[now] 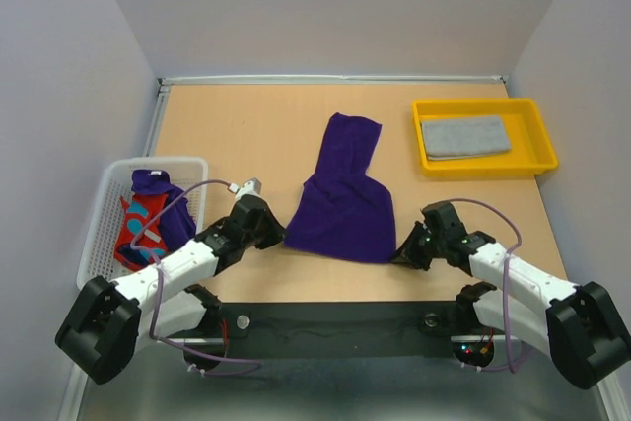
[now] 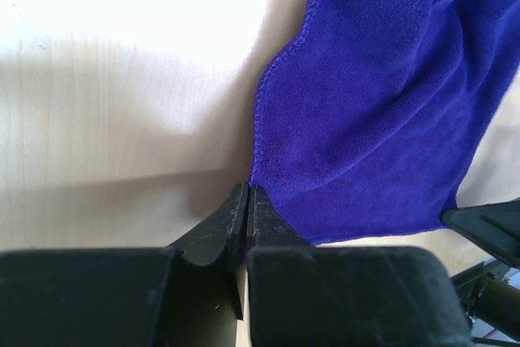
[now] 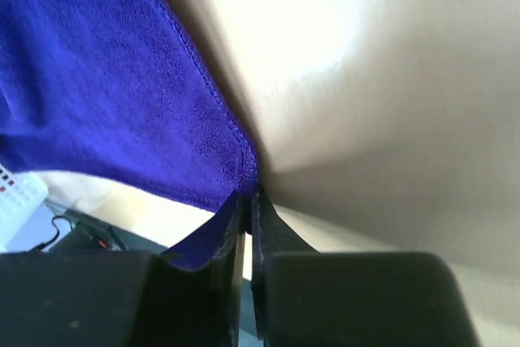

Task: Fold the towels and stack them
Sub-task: Flatten out the crumpled towel

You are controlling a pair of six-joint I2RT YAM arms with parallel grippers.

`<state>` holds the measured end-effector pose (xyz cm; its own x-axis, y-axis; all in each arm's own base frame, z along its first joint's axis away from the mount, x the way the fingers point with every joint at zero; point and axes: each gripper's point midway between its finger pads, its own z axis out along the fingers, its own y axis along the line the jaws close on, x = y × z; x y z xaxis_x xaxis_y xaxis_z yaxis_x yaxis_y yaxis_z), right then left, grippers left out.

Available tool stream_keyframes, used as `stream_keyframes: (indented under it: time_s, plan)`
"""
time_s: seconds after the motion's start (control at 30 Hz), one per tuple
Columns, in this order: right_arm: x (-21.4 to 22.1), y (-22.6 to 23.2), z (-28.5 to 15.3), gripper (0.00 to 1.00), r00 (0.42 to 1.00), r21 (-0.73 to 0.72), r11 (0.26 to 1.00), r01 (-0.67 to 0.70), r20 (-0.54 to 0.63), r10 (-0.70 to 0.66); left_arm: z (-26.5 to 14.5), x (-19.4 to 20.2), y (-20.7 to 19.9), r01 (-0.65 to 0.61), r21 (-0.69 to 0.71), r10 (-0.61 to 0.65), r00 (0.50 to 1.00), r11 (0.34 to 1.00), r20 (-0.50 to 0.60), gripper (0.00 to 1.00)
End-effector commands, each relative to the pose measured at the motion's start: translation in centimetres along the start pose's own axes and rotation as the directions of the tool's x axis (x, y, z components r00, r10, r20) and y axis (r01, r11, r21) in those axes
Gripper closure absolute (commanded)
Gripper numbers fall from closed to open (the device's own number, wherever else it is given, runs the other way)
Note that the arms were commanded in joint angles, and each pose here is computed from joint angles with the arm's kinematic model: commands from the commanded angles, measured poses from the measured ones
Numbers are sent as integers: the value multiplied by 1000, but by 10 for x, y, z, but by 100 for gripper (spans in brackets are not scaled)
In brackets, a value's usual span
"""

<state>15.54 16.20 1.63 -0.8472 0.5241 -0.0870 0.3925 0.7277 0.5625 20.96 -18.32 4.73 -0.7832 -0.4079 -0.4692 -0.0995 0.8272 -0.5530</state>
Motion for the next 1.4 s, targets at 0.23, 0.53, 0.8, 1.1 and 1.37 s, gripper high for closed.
stream_keyframes:
  time_s: [0.23,0.53,0.8,1.1,1.37]
  plan:
    - [-54,25,-15,99,962,50,988,148,226,-155,-17,-33,-21,37,35,-41,993,999,111,100]
    - [-159,160,-83,100,727,104,873,476,511,-458,-73,-155,-125,-31,173,-33,932,985,361,100]
    - [-244,307,-191,100,419,160,764,625,756,-502,-160,-289,-237,-164,267,-34,794,950,607,100]
    - [-272,399,-315,100,87,261,653,711,889,-450,-309,-357,-315,-398,354,-85,556,846,827,100]
    - [-222,410,-394,99,-61,260,498,828,923,-380,-400,-323,-325,-595,409,-108,475,692,873,100]
